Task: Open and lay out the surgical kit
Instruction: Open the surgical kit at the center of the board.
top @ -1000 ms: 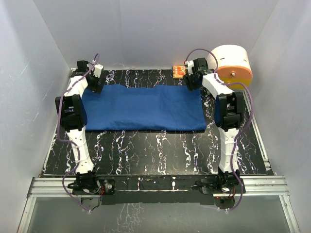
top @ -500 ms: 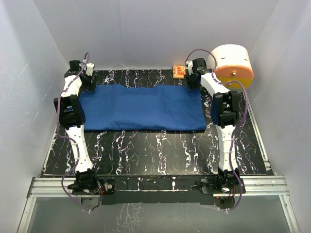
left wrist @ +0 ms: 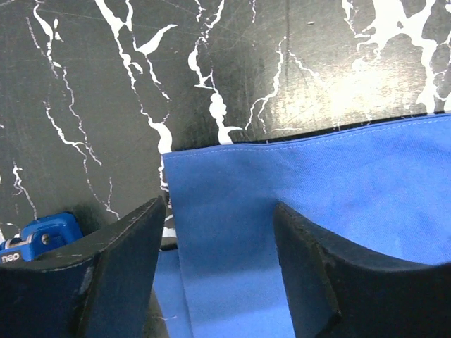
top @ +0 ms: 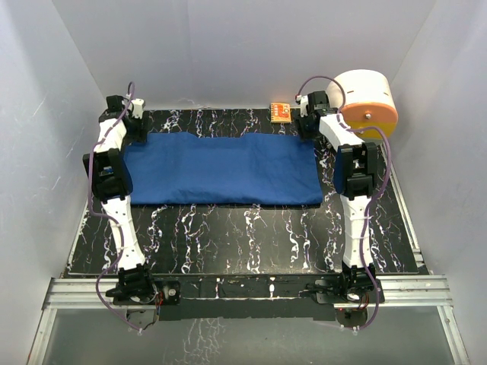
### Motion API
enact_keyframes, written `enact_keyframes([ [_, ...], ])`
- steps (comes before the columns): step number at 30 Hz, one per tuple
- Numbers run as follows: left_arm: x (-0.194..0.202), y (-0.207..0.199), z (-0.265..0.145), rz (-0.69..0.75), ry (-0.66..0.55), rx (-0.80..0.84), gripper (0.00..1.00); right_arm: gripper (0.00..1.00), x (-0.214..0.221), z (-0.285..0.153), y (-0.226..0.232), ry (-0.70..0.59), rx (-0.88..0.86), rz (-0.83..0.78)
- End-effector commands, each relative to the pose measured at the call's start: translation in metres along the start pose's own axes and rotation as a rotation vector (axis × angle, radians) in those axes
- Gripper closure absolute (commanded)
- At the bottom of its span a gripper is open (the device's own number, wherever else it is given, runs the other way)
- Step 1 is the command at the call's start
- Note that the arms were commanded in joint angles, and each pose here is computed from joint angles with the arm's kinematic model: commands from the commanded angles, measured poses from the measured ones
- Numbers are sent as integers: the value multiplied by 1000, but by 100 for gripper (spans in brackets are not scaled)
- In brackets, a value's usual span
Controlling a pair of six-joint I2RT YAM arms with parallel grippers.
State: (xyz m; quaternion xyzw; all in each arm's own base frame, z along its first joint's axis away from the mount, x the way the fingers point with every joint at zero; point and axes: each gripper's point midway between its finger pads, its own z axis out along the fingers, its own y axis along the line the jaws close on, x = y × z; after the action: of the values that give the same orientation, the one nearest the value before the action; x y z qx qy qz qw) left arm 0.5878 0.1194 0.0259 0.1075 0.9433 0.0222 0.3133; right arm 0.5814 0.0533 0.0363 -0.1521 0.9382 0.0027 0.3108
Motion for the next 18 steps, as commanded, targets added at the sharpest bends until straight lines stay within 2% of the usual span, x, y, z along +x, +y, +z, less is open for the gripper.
enact_keyframes([
  [1,6,-13,3,-57,0,78,43,64,4,-7,-7,12,-17,36],
  [12,-11,-13,-5,-51,-72,81,71,100,-23,-28,1,-64,-76,15],
  [14,-12,-13,-6,-43,-73,87,76,100,-26,-31,3,-74,-90,12],
  [18,-18,-15,-12,-24,-83,108,95,100,-38,-45,6,-110,-108,4],
])
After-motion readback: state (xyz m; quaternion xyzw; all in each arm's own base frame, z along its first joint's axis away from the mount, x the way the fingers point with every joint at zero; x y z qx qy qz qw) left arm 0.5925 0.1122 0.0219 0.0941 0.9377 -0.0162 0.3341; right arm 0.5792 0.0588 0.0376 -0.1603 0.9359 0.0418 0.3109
